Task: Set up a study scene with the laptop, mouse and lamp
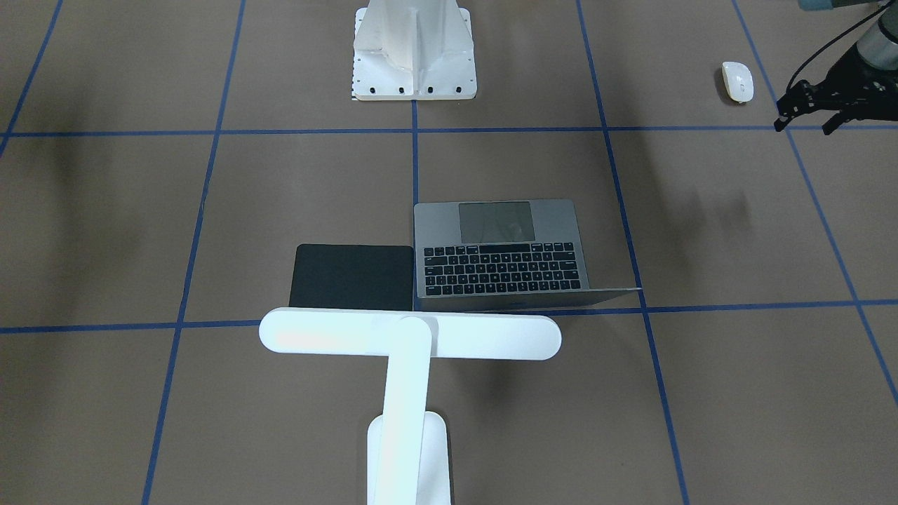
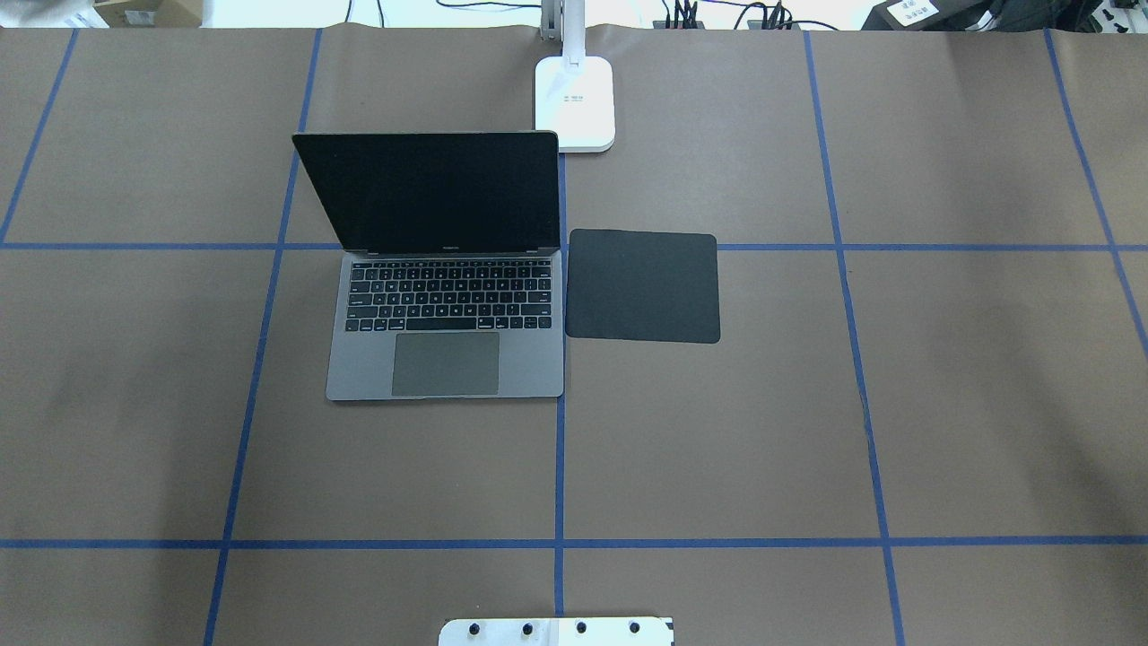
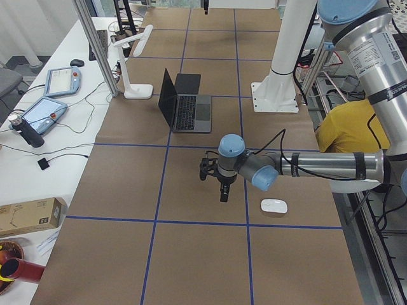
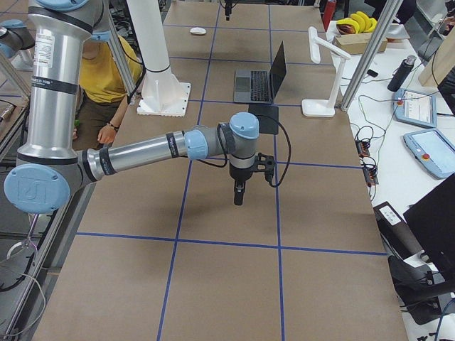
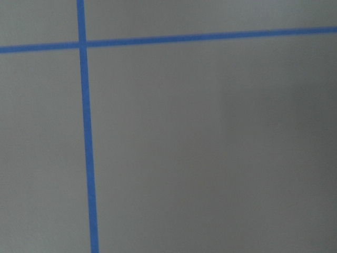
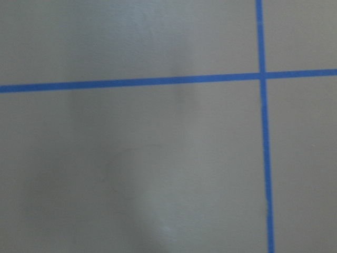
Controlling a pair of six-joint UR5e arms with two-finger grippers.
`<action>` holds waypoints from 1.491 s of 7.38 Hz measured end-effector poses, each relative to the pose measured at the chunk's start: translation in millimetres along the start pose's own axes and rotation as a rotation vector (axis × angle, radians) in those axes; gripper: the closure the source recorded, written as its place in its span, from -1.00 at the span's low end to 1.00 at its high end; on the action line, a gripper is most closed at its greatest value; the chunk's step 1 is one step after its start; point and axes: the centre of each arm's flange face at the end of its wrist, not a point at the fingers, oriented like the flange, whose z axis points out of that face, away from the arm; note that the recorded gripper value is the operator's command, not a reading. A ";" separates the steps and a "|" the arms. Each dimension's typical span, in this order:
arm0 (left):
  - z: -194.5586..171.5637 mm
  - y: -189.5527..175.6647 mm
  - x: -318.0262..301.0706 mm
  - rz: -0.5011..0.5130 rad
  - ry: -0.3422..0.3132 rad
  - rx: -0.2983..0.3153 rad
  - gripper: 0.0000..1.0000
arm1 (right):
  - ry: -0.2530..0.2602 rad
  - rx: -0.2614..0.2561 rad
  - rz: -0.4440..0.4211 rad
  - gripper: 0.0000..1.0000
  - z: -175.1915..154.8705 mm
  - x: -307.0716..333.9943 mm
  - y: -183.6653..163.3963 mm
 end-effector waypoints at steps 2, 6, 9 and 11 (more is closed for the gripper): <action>17.7 56.6 -2.6 -0.004 -0.003 -0.092 -1.00 | 0.001 -0.004 0.000 -1.00 1.7 4.2 1.6; 66.1 112.6 37.7 -0.027 -0.029 -0.255 -0.99 | 0.002 -0.006 0.005 -1.00 2.2 7.9 4.1; 87.8 134.5 26.4 0.007 -0.069 -0.297 -0.99 | 0.002 -0.005 0.005 -1.00 1.7 8.2 4.6; 94.4 138.3 20.7 0.023 -0.076 -0.309 -0.98 | 0.003 -0.004 0.005 -1.00 1.5 8.2 4.4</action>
